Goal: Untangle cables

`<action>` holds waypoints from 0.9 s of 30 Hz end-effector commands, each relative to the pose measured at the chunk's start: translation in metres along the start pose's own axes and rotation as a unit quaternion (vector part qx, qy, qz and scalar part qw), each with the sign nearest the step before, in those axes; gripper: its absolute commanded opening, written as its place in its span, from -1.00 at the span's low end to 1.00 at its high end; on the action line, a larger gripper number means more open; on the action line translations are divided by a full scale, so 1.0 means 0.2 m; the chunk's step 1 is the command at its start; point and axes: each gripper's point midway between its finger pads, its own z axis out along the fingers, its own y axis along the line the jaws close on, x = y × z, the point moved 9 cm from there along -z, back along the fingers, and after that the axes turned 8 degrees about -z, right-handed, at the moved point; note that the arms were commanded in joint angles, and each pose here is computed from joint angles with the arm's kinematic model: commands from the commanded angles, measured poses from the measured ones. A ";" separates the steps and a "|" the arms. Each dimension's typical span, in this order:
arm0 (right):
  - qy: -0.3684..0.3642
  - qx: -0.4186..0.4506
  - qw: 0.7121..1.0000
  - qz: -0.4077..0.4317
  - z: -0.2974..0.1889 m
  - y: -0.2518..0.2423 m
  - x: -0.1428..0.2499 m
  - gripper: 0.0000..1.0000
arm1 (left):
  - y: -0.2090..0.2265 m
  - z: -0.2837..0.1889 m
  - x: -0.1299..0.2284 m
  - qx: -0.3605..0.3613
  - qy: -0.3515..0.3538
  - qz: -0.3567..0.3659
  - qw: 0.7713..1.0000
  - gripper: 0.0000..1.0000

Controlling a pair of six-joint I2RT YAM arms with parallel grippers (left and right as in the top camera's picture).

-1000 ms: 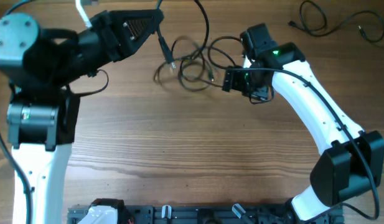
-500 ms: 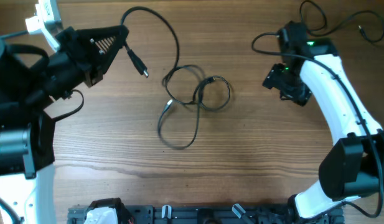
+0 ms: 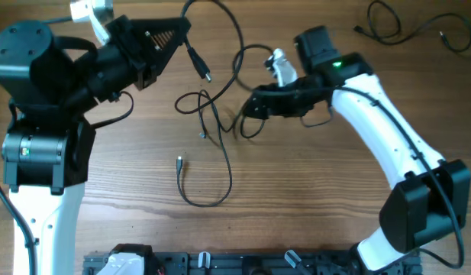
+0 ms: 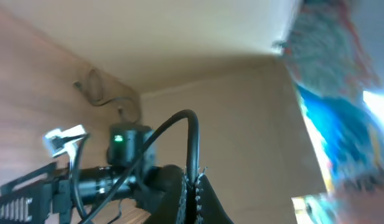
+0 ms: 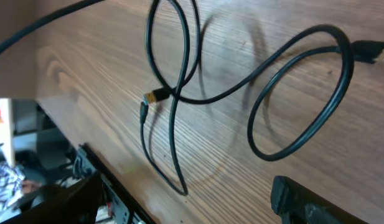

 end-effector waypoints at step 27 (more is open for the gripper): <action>-0.010 -0.022 0.999 -0.030 0.60 0.12 -0.13 0.29 | 0.10 -0.02 0.00 -0.070 -0.035 -0.058 0.995 -0.92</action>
